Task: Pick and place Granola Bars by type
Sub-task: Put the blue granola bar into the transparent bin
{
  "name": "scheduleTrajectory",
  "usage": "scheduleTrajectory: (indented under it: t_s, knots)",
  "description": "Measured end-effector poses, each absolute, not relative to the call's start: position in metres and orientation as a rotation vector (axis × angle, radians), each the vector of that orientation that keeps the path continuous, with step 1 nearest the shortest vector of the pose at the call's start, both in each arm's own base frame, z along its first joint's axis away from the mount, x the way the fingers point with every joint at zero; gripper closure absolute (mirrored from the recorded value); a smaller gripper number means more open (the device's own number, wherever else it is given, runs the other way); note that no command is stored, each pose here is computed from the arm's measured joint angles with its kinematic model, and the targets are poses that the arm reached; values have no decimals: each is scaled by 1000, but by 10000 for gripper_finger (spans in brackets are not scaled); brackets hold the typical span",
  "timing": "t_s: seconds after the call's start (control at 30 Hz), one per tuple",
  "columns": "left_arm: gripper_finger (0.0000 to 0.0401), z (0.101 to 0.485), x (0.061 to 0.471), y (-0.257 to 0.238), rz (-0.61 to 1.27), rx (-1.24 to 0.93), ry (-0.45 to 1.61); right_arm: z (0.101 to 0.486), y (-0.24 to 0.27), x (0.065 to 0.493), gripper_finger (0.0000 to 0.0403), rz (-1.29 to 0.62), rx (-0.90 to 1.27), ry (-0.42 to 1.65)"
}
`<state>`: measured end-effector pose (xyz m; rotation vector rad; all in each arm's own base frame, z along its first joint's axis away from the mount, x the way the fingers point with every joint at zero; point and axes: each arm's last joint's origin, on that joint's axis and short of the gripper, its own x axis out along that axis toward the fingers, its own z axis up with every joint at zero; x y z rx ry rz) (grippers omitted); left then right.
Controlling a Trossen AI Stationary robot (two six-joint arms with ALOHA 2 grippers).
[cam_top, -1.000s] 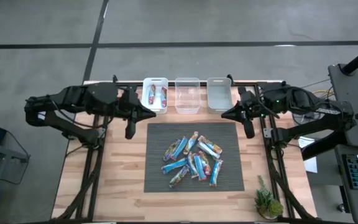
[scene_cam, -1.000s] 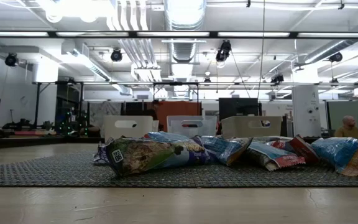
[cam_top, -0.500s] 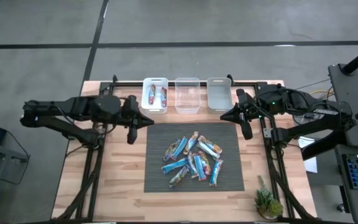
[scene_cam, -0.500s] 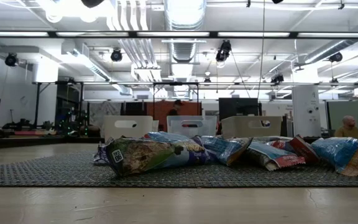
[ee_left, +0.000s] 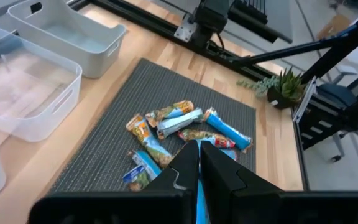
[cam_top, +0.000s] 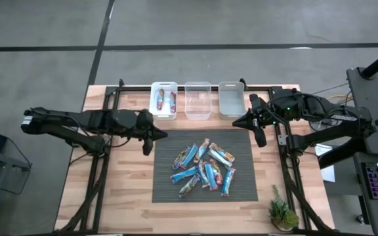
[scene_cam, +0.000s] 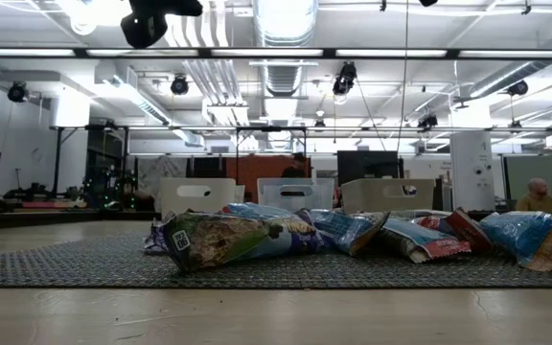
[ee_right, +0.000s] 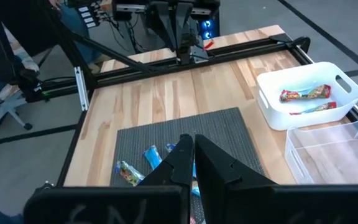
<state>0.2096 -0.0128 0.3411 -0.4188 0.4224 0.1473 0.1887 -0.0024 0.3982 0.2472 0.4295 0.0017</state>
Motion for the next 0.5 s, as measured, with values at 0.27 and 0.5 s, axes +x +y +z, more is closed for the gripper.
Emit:
scheduleTrajectory:
  t_s: [0.27, 0.5]
  knots:
    - [401, 342, 211, -13, 146, -429, 404, 398, -2, 189, 394, 1, 250, 431]
    - [370, 347, 210, -13, 142, -432, 388, 398, -2, 189, 394, 0, 255, 431]
